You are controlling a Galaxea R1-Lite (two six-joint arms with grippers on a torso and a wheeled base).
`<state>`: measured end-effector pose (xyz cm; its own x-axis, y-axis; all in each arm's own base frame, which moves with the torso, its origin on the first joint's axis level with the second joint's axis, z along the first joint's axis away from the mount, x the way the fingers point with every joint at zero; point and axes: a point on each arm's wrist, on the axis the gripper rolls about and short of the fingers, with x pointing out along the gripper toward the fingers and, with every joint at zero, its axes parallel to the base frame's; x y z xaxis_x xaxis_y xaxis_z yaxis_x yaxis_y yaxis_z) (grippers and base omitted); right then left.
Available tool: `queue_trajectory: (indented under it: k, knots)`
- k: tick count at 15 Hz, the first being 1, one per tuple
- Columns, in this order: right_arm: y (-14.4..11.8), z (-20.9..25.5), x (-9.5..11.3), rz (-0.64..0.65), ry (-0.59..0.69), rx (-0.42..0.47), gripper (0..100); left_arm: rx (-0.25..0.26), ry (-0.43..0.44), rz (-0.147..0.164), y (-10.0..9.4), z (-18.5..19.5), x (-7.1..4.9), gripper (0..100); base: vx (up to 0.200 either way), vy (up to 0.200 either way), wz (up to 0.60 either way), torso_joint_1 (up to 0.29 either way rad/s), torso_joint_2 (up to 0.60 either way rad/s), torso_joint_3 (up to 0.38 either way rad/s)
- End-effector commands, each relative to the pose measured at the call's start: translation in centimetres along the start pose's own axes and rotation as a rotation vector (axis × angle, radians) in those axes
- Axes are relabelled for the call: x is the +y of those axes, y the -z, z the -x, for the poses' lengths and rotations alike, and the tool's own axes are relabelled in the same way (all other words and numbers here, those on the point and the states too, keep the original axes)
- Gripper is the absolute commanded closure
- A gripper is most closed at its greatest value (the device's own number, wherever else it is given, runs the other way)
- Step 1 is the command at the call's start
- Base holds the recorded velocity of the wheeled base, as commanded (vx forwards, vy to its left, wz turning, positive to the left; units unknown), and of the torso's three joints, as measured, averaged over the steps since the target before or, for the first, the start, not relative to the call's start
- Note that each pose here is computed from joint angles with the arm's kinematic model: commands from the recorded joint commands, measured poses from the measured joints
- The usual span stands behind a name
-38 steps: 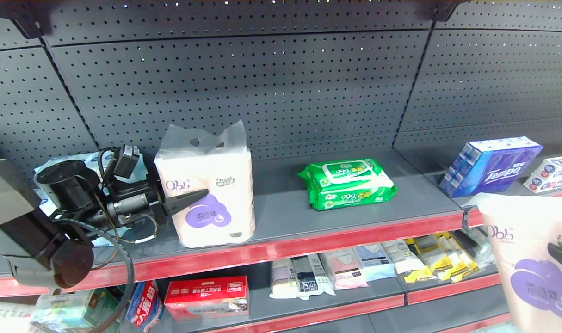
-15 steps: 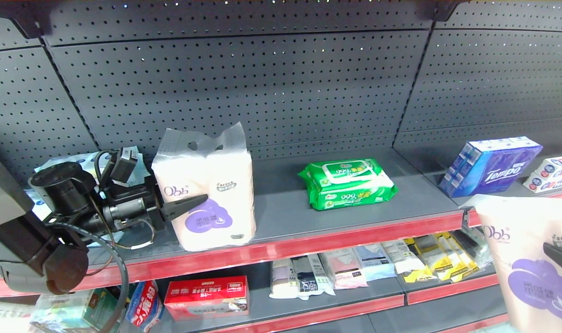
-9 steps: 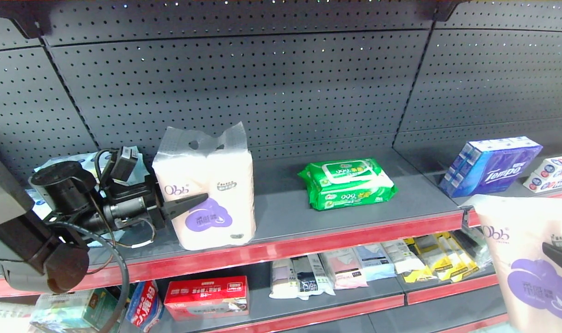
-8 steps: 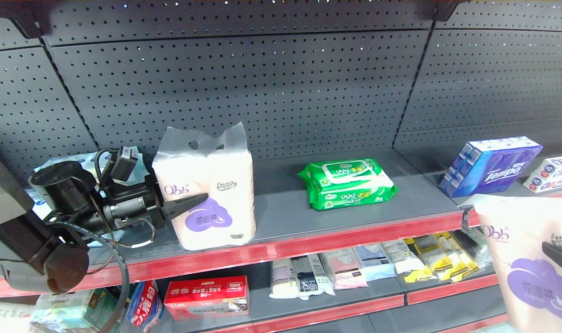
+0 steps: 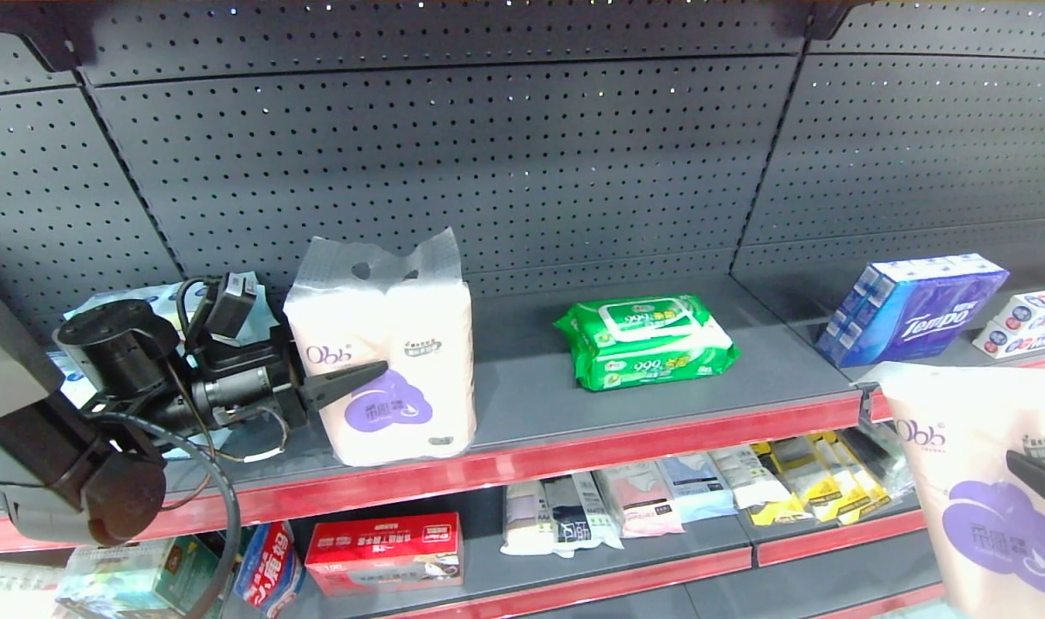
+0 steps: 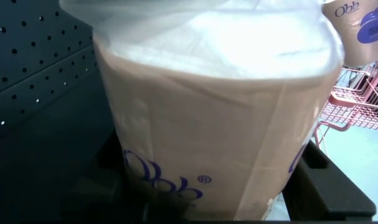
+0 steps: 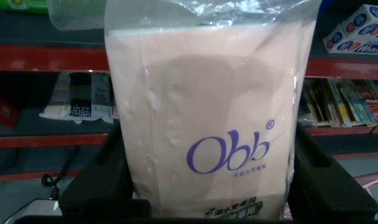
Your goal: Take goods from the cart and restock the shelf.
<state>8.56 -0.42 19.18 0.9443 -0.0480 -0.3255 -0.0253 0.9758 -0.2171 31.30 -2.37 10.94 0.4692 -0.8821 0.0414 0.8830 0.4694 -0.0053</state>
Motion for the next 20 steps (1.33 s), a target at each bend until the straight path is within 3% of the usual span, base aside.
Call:
queue_trajectory:
  k: [1,3,4,13,15,17,20]
  knots:
    - [0.0,0.0,0.0,0.001,-0.001,0.003,100,0.001,0.001,0.002,0.0,0.0,-0.1,100,0.0,0.0,0.0,0.0,0.0,0.0]
    - [0.0,-0.2,0.0,0.001,-0.002,0.007,100,0.001,-0.004,0.003,0.1,0.0,-0.1,100,0.0,0.0,0.0,0.0,0.0,0.0]
    - [0.0,-0.2,0.0,0.001,-0.002,0.007,100,0.003,-0.004,0.006,0.2,0.0,-0.1,0,0.0,0.0,0.0,0.0,0.0,0.0]
    - [-0.1,-0.2,0.0,0.001,-0.003,0.004,100,-0.013,-0.01,-0.015,-0.8,0.2,-0.2,0,0.0,0.0,0.0,0.0,0.0,0.0]
    - [-0.1,-0.4,0.0,0.001,-0.004,0.011,100,-0.031,-0.01,-0.015,-1.9,0.3,-0.6,0,0.0,0.0,0.0,0.0,0.0,0.0]
    - [-0.2,-0.5,0.0,0.001,-0.006,0.011,100,-0.052,-0.009,0.004,-3.2,0.5,-0.9,0,0.0,0.0,0.0,0.0,0.0,0.0]
    - [-0.3,-0.6,-0.1,0.001,-0.006,0.014,100,-0.071,-0.025,-0.022,-4.2,0.9,-0.7,0,0.0,0.0,0.0,0.0,0.0,0.0]
